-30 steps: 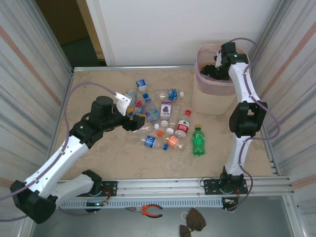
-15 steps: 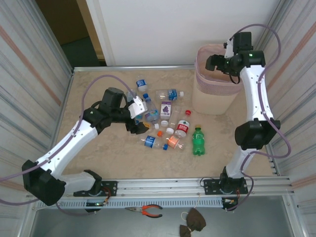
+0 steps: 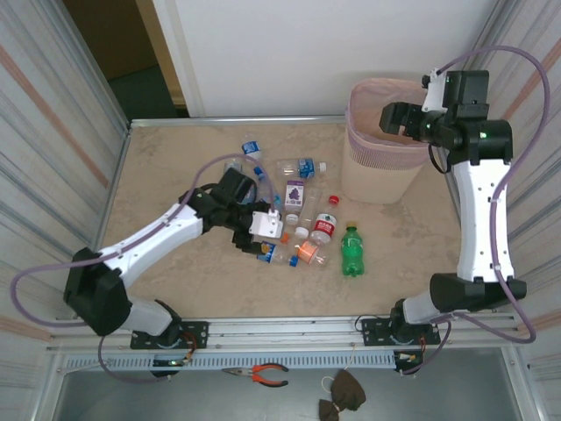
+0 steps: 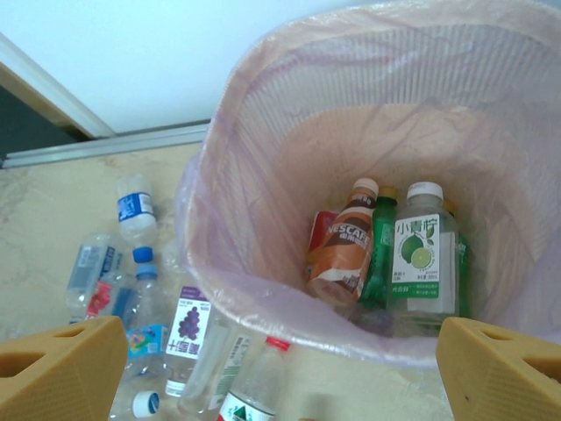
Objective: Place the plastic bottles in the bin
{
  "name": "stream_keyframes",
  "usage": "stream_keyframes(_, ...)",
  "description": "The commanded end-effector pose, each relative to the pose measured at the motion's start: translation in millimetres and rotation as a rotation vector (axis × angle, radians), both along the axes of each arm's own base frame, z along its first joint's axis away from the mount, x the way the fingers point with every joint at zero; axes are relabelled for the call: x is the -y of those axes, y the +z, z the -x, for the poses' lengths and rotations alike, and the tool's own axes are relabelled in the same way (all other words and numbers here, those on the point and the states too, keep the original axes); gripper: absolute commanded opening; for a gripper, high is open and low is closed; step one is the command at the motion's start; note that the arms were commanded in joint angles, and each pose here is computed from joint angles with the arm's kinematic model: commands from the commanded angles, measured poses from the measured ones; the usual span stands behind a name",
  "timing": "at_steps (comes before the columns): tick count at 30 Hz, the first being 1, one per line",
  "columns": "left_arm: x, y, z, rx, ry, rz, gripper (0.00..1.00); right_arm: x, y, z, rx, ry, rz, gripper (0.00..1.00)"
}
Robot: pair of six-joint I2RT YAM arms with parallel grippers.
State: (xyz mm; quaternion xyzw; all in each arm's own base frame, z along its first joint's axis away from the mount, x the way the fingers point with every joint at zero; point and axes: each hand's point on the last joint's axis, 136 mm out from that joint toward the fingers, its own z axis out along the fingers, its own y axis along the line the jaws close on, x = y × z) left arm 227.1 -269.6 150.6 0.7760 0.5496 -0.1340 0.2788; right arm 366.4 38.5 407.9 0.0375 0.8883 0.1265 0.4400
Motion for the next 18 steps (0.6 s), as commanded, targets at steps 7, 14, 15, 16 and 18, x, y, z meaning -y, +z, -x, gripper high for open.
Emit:
stream_keyframes(7,-18,-48,-6,0.063,-0.055,-0.203,0.75,0,-3,13,0.009,0.0,-0.01,0.9)
stream_keyframes(14,-19,-71,-7,0.043,-0.065,-0.245,0.76,-2,-8,14,-0.002,0.003,-0.021,0.9)
stream_keyframes(15,-19,-75,-5,0.031,-0.071,-0.251,0.76,-1,-6,15,0.004,0.003,-0.019,0.9)
stream_keyframes(16,-18,-79,-4,0.025,-0.077,-0.255,0.76,-2,-16,16,-0.019,0.006,-0.018,0.9)
stream_keyframes(18,-18,-86,-2,0.014,-0.08,-0.272,0.76,-1,-16,16,-0.012,0.007,-0.015,0.9)
